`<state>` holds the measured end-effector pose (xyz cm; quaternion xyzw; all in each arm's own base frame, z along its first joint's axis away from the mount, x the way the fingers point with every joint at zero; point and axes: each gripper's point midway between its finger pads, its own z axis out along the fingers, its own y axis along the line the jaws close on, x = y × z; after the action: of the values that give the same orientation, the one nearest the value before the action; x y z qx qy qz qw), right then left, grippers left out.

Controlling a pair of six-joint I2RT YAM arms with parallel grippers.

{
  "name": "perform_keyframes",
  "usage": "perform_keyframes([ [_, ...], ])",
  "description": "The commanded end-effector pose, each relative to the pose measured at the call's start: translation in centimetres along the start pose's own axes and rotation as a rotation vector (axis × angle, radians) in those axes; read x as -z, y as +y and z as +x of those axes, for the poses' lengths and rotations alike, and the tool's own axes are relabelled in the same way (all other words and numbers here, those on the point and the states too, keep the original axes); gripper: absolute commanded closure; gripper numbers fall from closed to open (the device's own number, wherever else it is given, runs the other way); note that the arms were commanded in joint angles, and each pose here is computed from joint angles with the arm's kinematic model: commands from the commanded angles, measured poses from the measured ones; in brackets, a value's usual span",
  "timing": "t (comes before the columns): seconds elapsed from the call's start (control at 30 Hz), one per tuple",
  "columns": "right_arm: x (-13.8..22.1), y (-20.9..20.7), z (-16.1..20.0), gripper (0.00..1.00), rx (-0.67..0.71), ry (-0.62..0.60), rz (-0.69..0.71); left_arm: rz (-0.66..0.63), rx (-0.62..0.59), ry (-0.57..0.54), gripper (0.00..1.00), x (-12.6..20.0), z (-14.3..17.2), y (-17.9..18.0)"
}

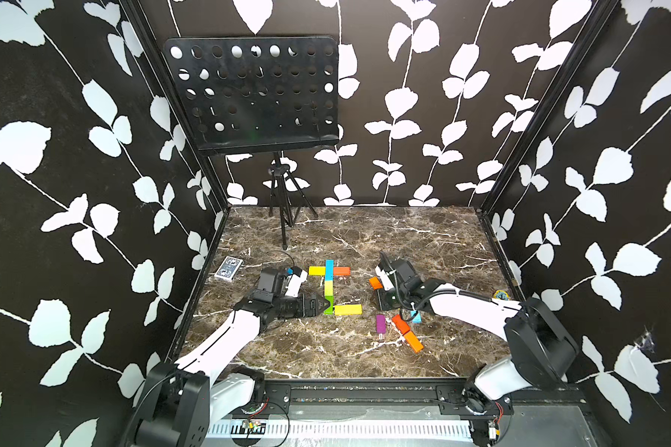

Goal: Assemble the letter t with building blocks
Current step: Assemble the building block at the center of the board, then adjust the building block at the center of the board.

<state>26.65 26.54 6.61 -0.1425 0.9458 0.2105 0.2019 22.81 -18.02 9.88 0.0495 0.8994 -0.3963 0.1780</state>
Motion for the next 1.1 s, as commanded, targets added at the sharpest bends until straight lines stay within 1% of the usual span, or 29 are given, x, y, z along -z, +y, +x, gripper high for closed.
perform_keyframes([
  [0.0,-0.6,0.2,-0.5,0.59,-0.014,-0.015,0.017,0.058,0.067,0.023,0.01,-0.1,0.6,-0.2],
  [0.1,-1.5,0.4,-0.1,0.64,-0.008,0.008,0.017,0.029,0.064,0.024,0.01,-0.1,0.8,0.5],
  [0.33,-2.8,0.6,0.6,0.67,-0.005,0.033,0.028,0.012,0.048,0.021,0.01,0.0,0.8,0.8],
  [0.43,-3.2,0.5,0.7,0.71,-0.004,0.041,0.036,0.013,0.042,0.020,0.01,0.1,0.7,0.7],
  [0.57,-3.8,0.6,0.8,0.75,-0.009,0.065,0.052,-0.016,0.037,0.017,0.01,0.3,0.6,1.1],
  [1.07,-4.4,0.8,1.9,0.77,-0.069,0.092,0.093,-0.024,0.020,0.001,0.01,0.6,0.7,1.4],
])
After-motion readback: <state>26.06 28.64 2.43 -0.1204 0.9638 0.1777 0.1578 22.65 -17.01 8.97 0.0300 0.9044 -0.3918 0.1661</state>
